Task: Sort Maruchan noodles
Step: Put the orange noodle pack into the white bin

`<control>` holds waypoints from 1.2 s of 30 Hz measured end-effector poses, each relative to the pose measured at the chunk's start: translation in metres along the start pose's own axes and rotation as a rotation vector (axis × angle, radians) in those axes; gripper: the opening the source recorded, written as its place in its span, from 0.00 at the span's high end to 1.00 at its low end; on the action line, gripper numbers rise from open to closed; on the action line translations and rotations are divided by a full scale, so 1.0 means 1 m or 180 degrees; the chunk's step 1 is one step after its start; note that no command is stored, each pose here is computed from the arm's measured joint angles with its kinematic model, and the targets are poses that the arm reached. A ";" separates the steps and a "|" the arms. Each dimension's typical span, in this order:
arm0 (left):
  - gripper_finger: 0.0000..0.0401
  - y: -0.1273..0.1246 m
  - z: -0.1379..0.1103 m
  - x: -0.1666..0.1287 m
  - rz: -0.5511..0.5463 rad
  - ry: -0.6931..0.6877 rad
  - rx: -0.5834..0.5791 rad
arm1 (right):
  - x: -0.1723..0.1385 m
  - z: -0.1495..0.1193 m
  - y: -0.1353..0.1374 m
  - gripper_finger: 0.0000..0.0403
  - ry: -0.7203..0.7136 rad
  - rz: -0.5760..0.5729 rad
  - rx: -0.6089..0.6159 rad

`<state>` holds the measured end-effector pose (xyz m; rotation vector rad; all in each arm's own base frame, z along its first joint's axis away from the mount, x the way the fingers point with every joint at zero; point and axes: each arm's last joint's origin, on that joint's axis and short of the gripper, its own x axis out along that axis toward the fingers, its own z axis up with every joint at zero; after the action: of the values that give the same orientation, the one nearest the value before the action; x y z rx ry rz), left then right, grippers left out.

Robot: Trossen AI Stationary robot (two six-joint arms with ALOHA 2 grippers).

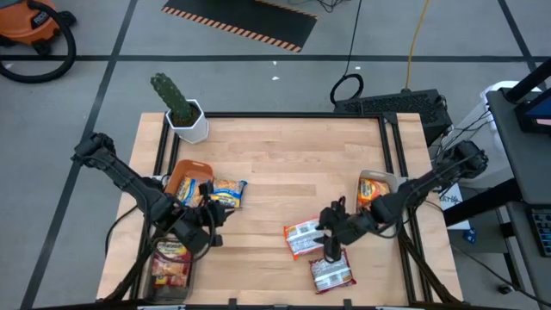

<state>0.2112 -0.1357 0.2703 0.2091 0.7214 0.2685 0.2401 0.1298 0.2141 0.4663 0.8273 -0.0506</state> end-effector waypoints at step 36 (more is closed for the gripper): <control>0.90 0.004 0.006 0.016 0.0073 -0.0074 0.0038 | 0.027 -0.066 0.009 0.53 0.0784 -0.0677 0.0302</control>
<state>0.2260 -0.1274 0.2660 0.2316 0.6981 0.2833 0.2146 0.1697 0.1596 0.4782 1.1184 -0.2335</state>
